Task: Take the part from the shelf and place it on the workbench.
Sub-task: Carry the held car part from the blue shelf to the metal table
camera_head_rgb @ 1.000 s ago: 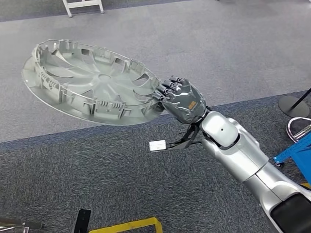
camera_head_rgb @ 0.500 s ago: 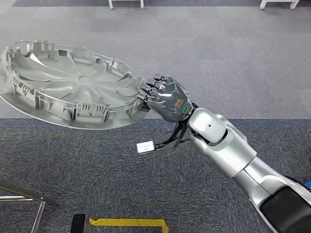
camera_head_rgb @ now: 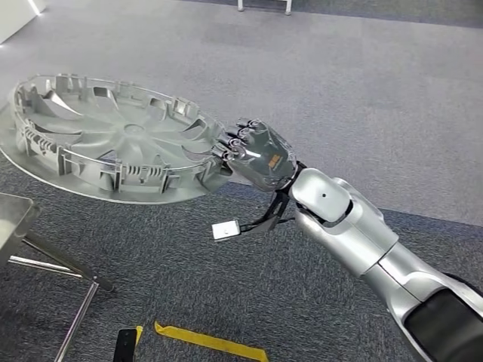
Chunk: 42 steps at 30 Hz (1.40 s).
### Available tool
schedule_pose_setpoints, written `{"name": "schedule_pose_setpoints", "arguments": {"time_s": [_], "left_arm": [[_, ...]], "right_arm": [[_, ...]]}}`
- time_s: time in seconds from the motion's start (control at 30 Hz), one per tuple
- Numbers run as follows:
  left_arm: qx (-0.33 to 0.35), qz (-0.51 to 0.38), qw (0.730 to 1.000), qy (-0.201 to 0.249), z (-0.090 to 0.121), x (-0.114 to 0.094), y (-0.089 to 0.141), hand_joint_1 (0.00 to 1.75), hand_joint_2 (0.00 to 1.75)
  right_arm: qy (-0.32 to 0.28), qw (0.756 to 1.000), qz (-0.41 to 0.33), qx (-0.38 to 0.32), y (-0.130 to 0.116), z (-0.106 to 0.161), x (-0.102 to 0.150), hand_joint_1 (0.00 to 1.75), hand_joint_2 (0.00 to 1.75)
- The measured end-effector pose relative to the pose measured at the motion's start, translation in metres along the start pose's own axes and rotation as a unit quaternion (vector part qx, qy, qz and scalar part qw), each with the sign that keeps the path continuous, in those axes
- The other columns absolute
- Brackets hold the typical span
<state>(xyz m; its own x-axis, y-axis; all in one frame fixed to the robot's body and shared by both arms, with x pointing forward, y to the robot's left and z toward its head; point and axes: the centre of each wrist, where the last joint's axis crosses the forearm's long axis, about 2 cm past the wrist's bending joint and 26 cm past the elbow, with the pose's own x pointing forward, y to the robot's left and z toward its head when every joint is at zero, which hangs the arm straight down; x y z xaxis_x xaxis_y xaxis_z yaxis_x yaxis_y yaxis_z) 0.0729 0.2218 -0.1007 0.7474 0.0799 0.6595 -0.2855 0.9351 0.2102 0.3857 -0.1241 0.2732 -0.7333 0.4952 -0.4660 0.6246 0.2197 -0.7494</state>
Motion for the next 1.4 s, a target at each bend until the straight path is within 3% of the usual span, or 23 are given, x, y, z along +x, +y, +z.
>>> {"name": "schedule_pose_setpoints", "arguments": {"time_s": [0.57,1.4], "left_arm": [[-0.009,0.013,1.0,0.003,-0.001,0.001,0.001,0.0,0.0],[-0.01,0.014,1.0,0.002,-0.002,0.001,0.002,0.0,0.0]], "right_arm": [[-0.021,1.0,-0.001,-0.001,-0.004,-0.016,0.004,1.75,1.75],[-0.026,1.0,-0.008,0.003,-0.002,-0.015,0.008,1.75,1.75]]}}
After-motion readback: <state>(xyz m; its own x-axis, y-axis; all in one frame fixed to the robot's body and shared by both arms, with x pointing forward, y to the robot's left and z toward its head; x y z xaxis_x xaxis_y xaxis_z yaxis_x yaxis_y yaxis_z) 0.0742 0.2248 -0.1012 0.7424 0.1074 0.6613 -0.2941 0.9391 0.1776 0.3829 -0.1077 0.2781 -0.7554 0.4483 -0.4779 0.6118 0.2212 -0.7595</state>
